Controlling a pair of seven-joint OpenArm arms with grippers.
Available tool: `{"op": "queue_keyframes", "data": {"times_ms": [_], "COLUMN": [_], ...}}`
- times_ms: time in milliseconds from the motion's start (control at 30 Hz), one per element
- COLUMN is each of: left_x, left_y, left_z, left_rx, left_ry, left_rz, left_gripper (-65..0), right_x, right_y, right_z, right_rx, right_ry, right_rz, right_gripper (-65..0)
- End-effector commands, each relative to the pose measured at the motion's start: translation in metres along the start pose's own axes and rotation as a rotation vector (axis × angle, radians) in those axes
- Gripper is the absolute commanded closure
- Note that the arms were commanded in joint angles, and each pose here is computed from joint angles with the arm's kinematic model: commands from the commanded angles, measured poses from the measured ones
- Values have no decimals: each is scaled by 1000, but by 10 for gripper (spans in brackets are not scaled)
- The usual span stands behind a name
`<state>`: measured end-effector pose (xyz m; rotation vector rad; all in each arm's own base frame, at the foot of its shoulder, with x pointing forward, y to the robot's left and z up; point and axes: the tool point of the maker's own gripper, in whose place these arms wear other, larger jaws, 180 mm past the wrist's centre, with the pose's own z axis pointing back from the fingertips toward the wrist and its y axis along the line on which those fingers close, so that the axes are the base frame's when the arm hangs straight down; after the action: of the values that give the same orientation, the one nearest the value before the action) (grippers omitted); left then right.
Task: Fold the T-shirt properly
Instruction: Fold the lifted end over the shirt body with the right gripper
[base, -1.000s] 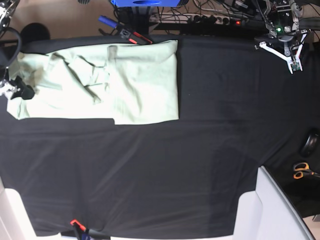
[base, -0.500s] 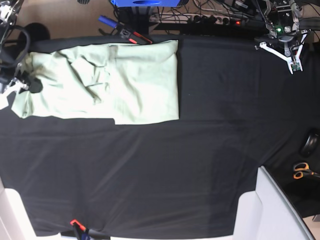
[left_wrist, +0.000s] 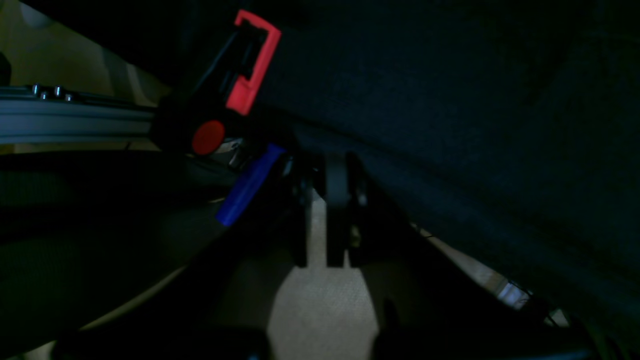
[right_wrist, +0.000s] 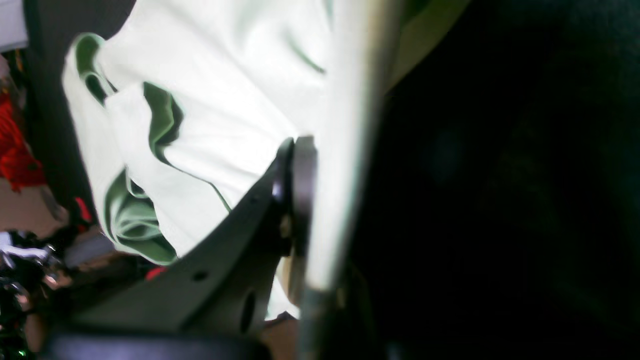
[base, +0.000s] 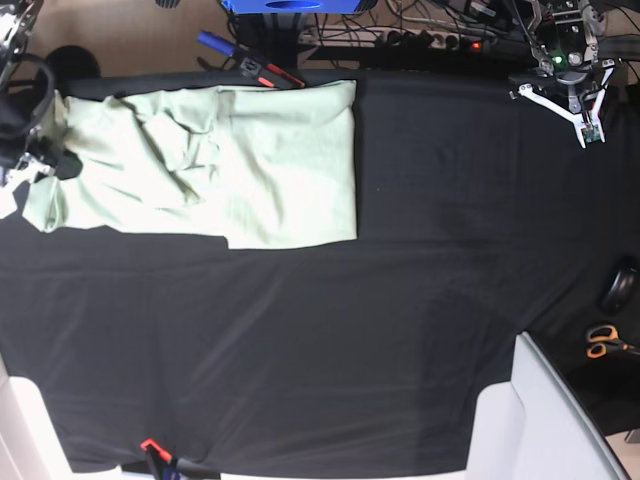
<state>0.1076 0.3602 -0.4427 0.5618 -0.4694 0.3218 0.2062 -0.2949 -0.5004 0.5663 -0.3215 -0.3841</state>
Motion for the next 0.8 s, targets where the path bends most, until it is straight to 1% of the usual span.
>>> {"op": "queue_keyframes", "data": {"times_ms": [0, 100, 267, 433, 567, 667, 767], "left_x": [9, 9, 9, 9, 9, 9, 9], "left_y": [8, 8, 8, 8, 8, 8, 8], "left_z": [2, 2, 2, 2, 2, 2, 2], "left_rx": [21, 22, 22, 22, 22, 22, 22], "left_ry": [-36, -35, -35, -35, -35, -35, -35], "left_rz": [-8, -9, -9, -9, -9, -9, -9], "left_gripper": [-50, -50, -50, -50, -50, -50, -50], "right_x": [13, 32, 69, 88, 107, 113, 110], "right_y": [-13, -17, -27, -31, -21, -21, -15], "right_z": [16, 29, 56, 73, 85, 95, 92], "right_rx": [-57, -78, -125, -150, -182, -240, -265], "right_ry": [3, -32, -128, -168, -199, -226, -246], "right_rz": [24, 44, 82, 104, 180, 168, 146], "right_gripper": [-3, -3, -3, -3, -3, -3, -3]}}
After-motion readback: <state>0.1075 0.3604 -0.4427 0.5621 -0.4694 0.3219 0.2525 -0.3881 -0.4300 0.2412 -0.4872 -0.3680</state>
